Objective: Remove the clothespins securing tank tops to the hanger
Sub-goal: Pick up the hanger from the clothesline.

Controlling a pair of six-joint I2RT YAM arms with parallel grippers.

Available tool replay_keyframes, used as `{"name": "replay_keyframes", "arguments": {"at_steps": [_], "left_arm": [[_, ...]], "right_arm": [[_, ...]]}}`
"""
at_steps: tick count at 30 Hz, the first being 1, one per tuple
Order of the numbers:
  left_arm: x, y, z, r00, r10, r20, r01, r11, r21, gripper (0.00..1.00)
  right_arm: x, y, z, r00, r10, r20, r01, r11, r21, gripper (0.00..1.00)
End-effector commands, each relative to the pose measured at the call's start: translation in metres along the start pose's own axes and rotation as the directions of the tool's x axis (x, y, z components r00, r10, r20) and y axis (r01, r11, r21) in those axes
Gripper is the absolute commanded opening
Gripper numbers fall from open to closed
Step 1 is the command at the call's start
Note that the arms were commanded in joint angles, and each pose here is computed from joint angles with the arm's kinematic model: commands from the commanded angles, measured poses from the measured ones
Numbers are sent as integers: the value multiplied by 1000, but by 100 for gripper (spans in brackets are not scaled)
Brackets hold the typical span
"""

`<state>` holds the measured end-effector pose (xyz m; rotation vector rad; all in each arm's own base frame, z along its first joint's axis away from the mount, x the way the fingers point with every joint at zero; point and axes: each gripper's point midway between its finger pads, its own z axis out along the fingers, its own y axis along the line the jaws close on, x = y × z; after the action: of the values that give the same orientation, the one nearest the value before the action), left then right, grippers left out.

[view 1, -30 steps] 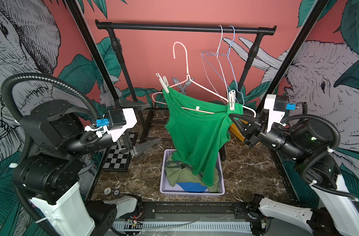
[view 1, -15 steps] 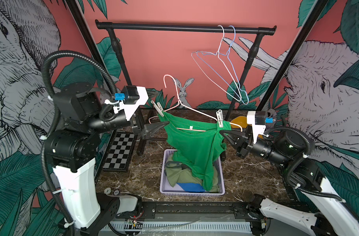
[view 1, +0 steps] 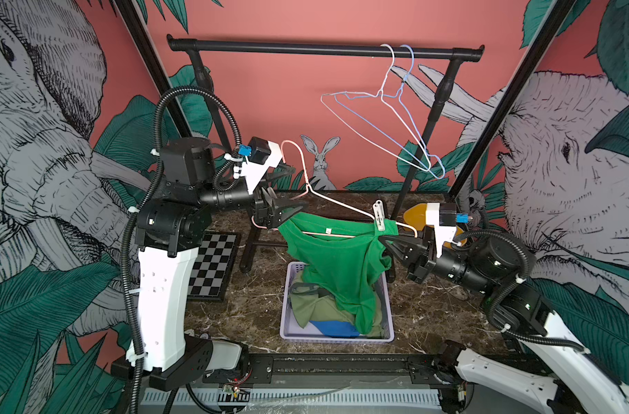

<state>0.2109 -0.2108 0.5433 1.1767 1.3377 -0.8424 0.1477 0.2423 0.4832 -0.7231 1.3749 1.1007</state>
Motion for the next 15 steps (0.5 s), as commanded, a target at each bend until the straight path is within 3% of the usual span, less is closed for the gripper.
{"name": "replay_keyframes", "arguments": {"at_steps": [1, 11, 15], "left_arm": [[-16, -16, -5, 998, 3, 65, -7, 998, 69, 89], [-12, -13, 3, 996, -55, 76, 45, 991, 126, 65], [-11, -12, 4, 995, -65, 75, 55, 990, 128, 48]], "right_arm": [[-31, 15, -5, 992, -31, 123, 38, 997, -62, 0], [-25, 15, 7, 993, -13, 114, 24, 995, -94, 0], [-20, 12, 9, 994, -8, 107, 18, 996, -91, 0]]}}
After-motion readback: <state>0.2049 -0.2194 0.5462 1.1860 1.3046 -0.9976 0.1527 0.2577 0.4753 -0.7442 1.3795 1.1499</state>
